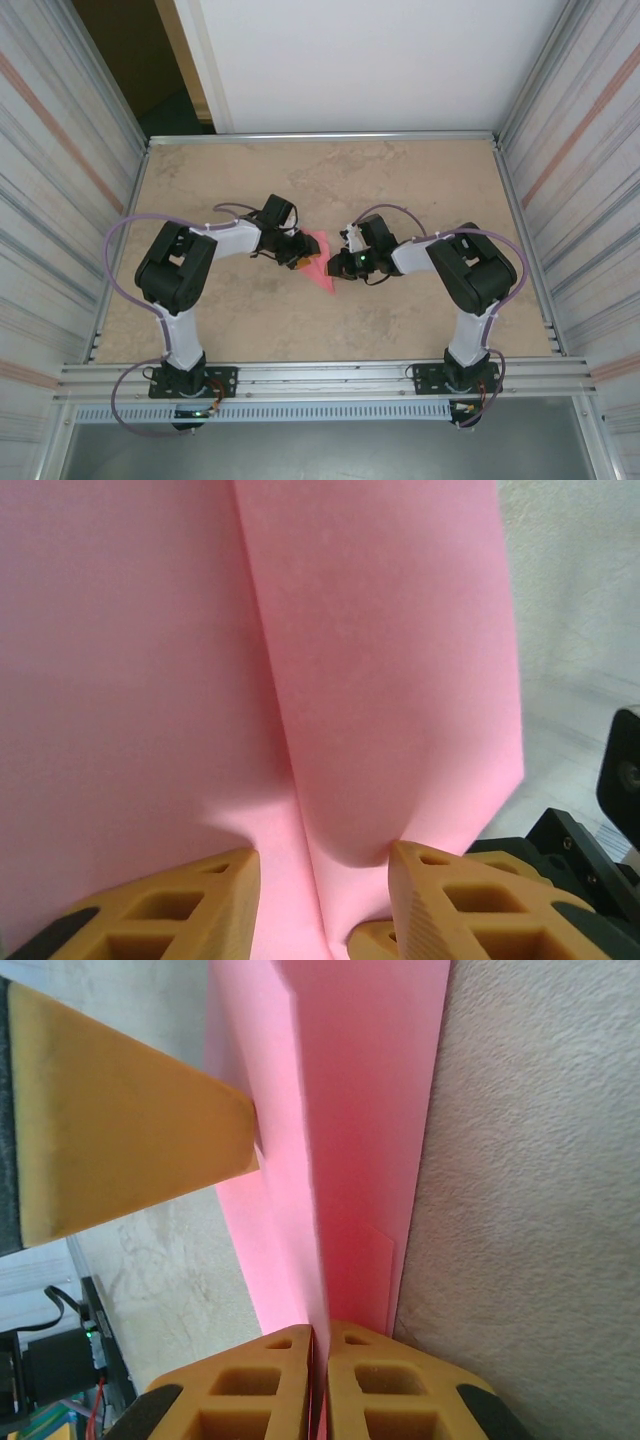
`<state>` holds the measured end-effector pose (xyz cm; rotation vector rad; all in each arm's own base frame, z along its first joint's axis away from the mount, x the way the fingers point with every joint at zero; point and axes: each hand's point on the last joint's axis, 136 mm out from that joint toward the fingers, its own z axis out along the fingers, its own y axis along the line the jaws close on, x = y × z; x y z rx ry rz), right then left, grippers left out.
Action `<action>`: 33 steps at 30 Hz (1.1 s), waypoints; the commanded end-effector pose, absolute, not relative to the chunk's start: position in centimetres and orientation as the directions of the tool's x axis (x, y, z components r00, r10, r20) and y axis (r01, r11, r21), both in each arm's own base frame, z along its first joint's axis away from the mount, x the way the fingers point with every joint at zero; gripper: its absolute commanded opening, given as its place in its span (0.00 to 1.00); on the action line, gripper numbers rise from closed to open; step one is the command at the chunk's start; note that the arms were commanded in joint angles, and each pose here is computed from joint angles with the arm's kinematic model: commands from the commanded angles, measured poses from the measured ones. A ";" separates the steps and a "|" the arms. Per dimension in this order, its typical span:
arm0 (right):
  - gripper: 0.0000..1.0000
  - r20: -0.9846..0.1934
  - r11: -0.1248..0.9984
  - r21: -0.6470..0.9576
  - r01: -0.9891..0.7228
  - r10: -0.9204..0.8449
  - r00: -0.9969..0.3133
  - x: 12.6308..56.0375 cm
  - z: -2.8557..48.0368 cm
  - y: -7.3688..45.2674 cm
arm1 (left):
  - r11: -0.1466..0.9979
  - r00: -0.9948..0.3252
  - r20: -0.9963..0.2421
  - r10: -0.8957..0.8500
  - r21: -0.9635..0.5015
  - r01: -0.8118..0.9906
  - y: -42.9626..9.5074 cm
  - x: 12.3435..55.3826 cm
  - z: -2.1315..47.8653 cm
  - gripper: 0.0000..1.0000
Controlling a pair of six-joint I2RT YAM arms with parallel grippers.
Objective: Fold a paper plane with a square sheet of paper (pick it up from the middle)
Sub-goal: Fourth fold the wing at the center of the table.
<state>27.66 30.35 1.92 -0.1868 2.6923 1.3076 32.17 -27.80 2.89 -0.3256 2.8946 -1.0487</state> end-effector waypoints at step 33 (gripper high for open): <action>0.13 -0.066 0.697 0.707 -0.116 -0.099 -0.993 25.7 -2.1 29.7 | 0.611 -0.985 -0.108 -0.135 -0.791 0.003 -30.0 33.3 5.4 0.18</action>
